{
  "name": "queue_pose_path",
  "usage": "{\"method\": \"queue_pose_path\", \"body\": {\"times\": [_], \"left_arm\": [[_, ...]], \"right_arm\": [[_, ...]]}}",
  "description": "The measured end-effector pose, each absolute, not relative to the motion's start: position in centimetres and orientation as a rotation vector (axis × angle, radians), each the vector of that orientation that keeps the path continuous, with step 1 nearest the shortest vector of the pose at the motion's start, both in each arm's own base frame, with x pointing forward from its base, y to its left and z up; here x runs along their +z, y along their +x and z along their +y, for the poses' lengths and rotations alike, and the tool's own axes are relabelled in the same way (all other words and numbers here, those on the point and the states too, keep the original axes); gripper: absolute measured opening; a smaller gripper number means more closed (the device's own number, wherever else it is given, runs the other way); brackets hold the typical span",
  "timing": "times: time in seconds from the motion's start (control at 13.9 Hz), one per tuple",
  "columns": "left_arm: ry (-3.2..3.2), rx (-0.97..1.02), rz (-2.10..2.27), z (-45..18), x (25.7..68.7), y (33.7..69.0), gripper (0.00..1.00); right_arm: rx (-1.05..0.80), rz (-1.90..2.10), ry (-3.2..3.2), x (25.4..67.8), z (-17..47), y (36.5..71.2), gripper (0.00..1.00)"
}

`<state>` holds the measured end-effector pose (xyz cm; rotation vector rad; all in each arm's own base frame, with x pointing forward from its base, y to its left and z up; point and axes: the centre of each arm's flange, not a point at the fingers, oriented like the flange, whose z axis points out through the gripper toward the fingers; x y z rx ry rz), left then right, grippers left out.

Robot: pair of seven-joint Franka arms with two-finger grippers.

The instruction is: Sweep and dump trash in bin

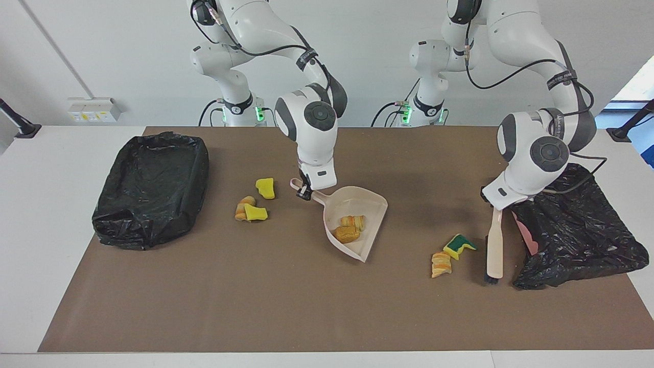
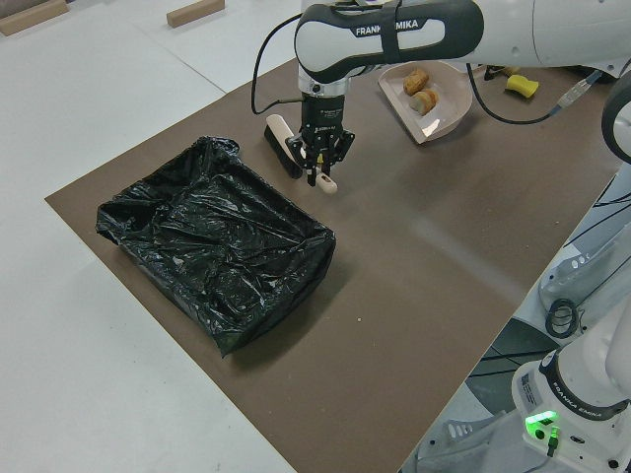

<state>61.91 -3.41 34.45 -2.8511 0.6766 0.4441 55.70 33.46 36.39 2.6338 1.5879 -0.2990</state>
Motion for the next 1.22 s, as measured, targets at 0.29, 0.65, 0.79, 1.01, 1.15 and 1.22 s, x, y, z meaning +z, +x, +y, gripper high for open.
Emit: {"method": "queue_pose_path", "body": {"times": [0.29, 0.65, 0.79, 1.01, 1.15, 1.22], "left_arm": [[-2.843, 0.446, 0.773, -8.1, 34.3, 61.4, 0.27], [-2.89, 0.53, 0.933, -17.6, 33.2, 58.1, 0.27], [-2.905, 0.557, 0.994, -21.1, 32.8, 56.1, 0.27], [-2.929, 0.595, 1.067, -25.5, 32.8, 52.9, 0.27], [-2.947, 0.61, 1.038, -28.5, 32.9, 50.9, 0.27], [-2.949, 0.606, 1.003, -29.8, 33.1, 50.1, 0.27]], "right_arm": [[-0.306, 1.591, 2.63, 36.0, 33.6, 55.7, 0.32], [-0.304, 1.592, 2.63, 35.9, 33.7, 55.7, 0.32], [-0.305, 1.592, 2.63, 35.9, 33.7, 55.6, 0.32], [-0.309, 1.592, 2.629, 35.8, 33.6, 55.6, 0.32], [-0.307, 1.591, 2.629, 35.8, 33.6, 55.6, 0.32], [-0.307, 1.591, 2.63, 35.8, 33.6, 55.6, 0.32]]}}
